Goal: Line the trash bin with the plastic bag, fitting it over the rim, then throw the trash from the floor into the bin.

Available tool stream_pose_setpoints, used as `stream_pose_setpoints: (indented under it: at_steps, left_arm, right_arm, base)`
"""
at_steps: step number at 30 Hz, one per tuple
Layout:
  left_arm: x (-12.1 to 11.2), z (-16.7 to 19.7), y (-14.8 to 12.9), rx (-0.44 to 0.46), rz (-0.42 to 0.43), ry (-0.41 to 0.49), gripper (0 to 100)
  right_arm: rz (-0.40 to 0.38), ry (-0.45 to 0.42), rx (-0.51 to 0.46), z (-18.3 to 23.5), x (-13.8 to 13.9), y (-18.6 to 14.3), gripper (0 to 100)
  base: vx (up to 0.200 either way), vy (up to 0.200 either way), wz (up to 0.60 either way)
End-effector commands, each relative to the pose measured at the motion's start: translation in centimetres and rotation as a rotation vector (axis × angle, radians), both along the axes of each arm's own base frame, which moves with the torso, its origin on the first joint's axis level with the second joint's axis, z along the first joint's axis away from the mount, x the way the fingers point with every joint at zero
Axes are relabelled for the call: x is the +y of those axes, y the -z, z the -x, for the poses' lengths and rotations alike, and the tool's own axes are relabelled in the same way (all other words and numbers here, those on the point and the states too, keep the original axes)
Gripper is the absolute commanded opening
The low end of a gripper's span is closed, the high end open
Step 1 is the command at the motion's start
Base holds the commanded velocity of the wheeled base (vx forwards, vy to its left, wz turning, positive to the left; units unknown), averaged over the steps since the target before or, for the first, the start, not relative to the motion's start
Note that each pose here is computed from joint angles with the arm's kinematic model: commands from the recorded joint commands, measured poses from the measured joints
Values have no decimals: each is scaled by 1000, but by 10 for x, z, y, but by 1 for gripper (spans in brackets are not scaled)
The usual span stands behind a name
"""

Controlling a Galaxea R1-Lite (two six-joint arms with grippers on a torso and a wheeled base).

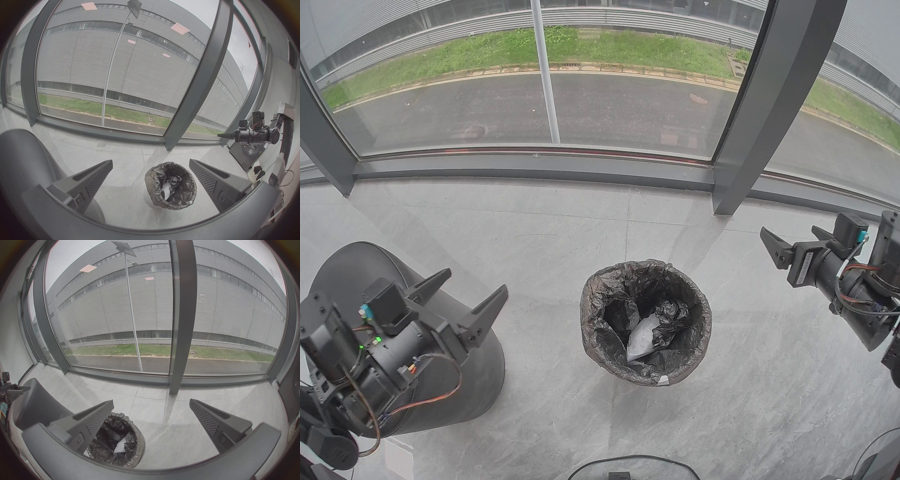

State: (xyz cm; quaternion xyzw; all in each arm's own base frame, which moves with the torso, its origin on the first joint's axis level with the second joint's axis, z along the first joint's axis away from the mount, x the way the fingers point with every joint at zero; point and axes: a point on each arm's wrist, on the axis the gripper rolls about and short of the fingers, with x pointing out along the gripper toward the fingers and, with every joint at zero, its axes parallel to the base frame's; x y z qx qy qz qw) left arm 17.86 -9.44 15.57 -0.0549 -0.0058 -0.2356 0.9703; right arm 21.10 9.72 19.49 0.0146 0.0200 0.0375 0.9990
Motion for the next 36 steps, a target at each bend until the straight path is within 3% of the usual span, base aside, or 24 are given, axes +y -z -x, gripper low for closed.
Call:
stream_pose_setpoints:
  at_steps: [1, 6, 11, 14, 19, 24, 36]
  left_arm:
    - [53, 105, -25, -117, 9, 60, 100]
    - [73, 145, -31, -55, -19, 134, 100]
    - [86, 168, -28, -11, -30, 72, 100]
    - [94, 190, -3, -50, -17, 48, 100]
    - [96, 201, 14, -37, -21, -22, 100]
    - [96, 204, 25, -13, -31, -12, 100]
    - [94, 200, 53, 43, -44, -50, 100]
  right_arm:
    - [19, 108, -167, 66, -38, -42, 100]
    - [5, 255, -201, 99, -68, -45, 100]
    - [5, 357, -224, 144, -92, -28, 100]
    - [-5, 440, -233, 182, -104, -6, 100]
    - [-63, 486, -212, 211, -108, 23, 100]
    - [-94, 489, -190, 227, -109, 51, 100]
    - [-94, 530, -256, 241, -107, 93, 100]
  base:
    - [0, 0, 0]
    - [0, 0, 0]
    - [0, 0, 0]
    - [0, 0, 0]
    - [0, 0, 0]
    - [0, 0, 0]
    - [0, 0, 0]
